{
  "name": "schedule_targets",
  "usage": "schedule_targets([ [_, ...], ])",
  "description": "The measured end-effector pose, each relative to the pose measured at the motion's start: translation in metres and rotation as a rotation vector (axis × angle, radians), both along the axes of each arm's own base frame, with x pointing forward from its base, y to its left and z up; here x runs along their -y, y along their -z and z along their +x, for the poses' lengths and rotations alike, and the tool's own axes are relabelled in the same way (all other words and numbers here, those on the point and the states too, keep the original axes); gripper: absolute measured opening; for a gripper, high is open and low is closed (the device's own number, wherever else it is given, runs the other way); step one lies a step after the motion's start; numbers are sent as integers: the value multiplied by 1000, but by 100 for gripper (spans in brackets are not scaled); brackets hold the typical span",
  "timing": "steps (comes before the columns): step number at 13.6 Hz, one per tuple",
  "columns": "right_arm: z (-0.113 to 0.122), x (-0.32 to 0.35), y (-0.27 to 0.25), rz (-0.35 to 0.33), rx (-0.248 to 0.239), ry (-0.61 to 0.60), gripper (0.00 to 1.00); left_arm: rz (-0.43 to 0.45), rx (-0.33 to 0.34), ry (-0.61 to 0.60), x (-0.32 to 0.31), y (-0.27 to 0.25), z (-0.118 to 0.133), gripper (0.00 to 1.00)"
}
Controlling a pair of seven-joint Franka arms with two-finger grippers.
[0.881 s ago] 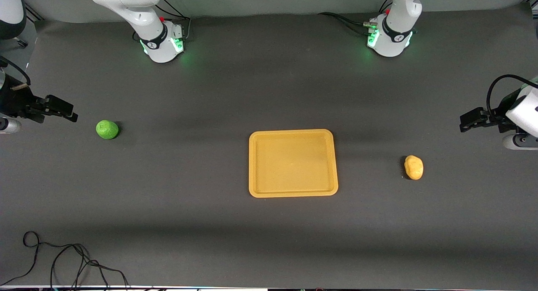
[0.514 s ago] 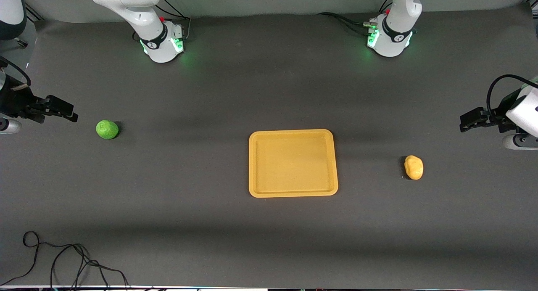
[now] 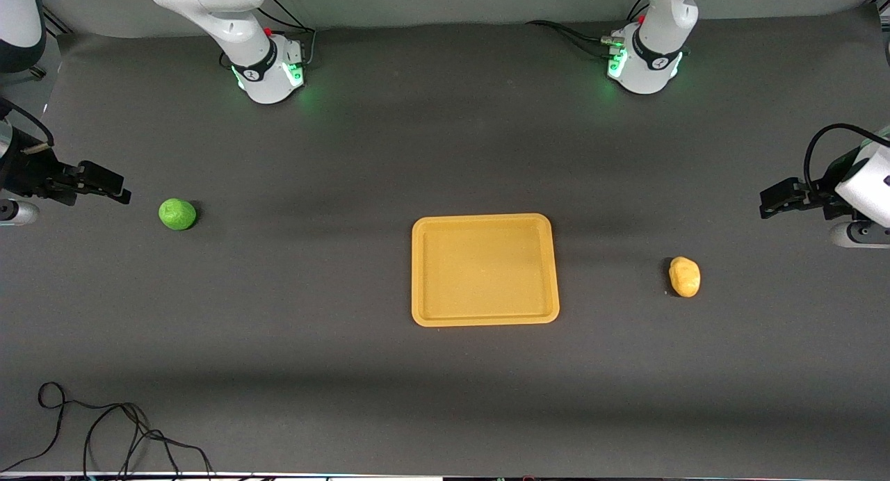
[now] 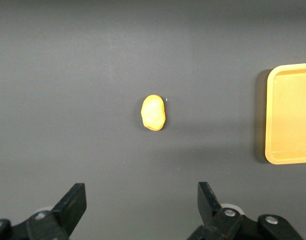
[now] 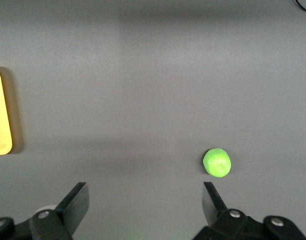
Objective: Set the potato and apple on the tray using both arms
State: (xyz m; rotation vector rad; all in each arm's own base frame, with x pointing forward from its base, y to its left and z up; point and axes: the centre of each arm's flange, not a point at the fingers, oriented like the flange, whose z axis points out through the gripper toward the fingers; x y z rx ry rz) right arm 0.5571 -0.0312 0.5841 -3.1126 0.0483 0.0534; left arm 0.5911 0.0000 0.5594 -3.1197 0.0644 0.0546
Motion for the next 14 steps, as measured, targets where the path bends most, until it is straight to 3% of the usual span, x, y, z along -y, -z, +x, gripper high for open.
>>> schedule_targets([
  [4, 1, 0, 1, 0, -2, 0, 100, 0, 24, -2, -3, 49, 5, 100],
  [14, 4, 0, 8, 1, -12, 0, 100, -2, 50, 6, -3, 236, -4, 98],
])
